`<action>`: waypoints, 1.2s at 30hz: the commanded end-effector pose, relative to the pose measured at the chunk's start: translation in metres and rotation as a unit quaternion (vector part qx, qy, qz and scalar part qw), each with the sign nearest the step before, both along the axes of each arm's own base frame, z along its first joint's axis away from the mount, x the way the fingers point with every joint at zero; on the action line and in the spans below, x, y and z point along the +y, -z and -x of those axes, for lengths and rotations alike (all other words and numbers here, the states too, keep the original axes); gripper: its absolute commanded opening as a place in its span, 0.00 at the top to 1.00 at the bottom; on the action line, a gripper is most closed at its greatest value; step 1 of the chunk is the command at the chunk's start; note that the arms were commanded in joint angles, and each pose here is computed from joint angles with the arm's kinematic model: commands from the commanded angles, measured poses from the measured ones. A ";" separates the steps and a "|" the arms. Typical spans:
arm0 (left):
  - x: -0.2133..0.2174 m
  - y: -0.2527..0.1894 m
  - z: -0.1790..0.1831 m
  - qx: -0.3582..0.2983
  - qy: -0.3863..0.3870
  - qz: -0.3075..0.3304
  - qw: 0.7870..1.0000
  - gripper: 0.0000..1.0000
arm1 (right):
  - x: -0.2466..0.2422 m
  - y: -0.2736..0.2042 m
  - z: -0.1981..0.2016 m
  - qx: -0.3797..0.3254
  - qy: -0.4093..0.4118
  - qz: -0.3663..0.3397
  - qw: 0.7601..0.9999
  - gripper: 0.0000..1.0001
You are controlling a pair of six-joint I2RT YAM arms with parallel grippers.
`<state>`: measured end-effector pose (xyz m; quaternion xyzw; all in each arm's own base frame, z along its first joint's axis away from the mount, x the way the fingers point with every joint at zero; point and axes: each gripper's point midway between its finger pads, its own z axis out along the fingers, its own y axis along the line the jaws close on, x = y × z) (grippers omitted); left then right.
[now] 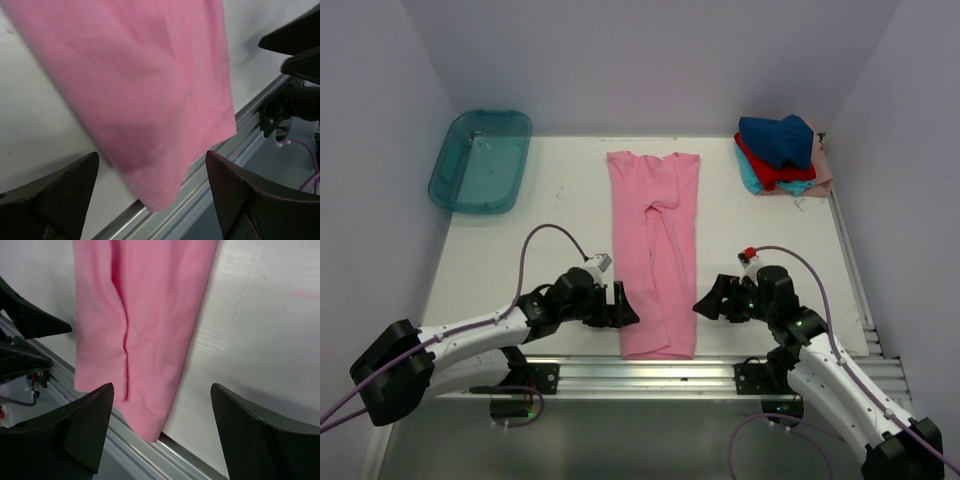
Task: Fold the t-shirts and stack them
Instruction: Fold the tshirt
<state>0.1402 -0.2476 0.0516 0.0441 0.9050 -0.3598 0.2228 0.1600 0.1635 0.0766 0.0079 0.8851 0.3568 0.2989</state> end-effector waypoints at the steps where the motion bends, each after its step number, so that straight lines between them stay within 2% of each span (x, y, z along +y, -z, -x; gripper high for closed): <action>1: -0.027 -0.021 0.009 0.000 0.016 0.036 0.999 0.09 | 0.001 0.024 0.027 0.100 -0.001 -0.004 0.995 0.18; 6: -0.025 -0.001 0.033 0.052 0.018 -0.020 0.998 0.09 | -0.006 0.039 0.045 0.162 0.001 0.017 0.987 0.27; 9: -0.019 0.006 0.042 0.071 0.011 -0.070 0.995 0.03 | -0.009 0.043 0.056 0.185 -0.006 0.026 0.982 0.29; 11: -0.010 0.012 0.048 0.074 0.005 -0.112 0.991 0.03 | -0.010 0.043 0.061 0.189 -0.009 0.027 0.982 0.32; 15: -0.009 0.005 0.044 0.049 -0.010 -0.146 0.988 0.06 | -0.009 0.046 0.064 0.191 -0.006 0.017 0.981 0.35; 20: -0.019 0.002 0.037 0.026 -0.009 -0.175 0.984 0.18 | -0.008 0.052 0.065 0.197 -0.004 0.010 0.980 0.43; 25: -0.028 0.012 0.037 0.029 0.004 -0.199 0.980 0.24 | -0.008 0.049 0.063 0.190 -0.004 0.011 0.982 0.47; 30: -0.025 0.024 0.044 0.041 0.010 -0.241 0.970 0.37 | -0.008 0.050 0.064 0.191 -0.001 0.010 0.982 0.53; 31: -0.025 0.025 0.044 0.040 0.008 -0.242 0.969 0.43 | -0.008 0.049 0.063 0.190 -0.002 0.010 0.982 0.54; 36: -0.024 0.025 0.049 0.045 0.007 -0.241 0.969 0.56 | -0.007 0.049 0.063 0.189 -0.002 0.006 0.982 0.56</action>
